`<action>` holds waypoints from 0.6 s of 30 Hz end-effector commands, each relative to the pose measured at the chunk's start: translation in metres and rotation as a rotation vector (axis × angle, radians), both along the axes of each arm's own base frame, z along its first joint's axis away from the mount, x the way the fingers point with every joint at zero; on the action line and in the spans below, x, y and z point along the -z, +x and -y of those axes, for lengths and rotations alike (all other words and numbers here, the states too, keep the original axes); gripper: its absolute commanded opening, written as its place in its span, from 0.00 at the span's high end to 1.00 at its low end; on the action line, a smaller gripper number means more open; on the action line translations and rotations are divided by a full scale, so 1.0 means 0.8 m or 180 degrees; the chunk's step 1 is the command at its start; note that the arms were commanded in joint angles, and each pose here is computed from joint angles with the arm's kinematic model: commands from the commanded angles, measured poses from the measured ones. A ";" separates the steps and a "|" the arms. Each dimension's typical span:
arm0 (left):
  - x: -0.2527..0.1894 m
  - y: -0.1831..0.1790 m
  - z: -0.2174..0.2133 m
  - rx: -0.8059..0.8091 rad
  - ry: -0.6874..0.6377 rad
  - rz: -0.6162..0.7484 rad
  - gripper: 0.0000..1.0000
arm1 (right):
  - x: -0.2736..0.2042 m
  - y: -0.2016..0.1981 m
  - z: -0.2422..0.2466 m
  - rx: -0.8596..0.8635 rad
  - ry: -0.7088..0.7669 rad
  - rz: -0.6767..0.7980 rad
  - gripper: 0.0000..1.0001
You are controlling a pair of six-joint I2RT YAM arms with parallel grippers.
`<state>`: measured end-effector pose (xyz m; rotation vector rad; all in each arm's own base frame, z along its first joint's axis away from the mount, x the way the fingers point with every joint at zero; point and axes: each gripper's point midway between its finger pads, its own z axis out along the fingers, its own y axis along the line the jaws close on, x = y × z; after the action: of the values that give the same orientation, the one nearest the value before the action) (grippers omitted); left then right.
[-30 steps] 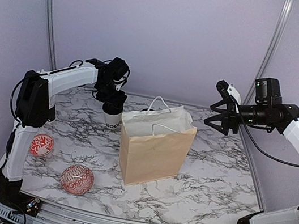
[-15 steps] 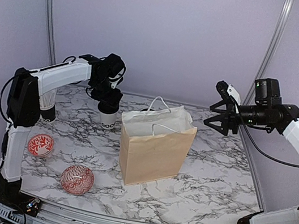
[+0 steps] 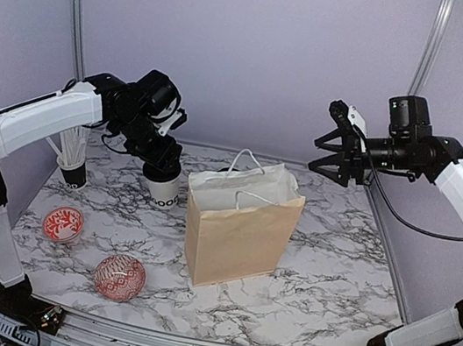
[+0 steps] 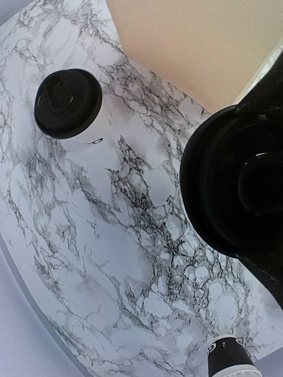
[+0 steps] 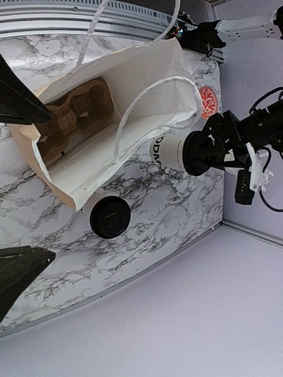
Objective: Pack the takeout coffee
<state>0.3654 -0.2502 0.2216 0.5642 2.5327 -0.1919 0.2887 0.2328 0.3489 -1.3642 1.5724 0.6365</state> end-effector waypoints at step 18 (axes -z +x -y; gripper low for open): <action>-0.044 -0.104 0.014 0.0380 -0.0253 -0.0039 0.34 | 0.062 -0.003 -0.128 -0.1092 -0.0632 -0.0255 0.29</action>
<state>0.2945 -0.2696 0.2636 0.6788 2.4512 -0.3547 0.2851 0.3279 0.2971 -1.7784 1.5200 0.7642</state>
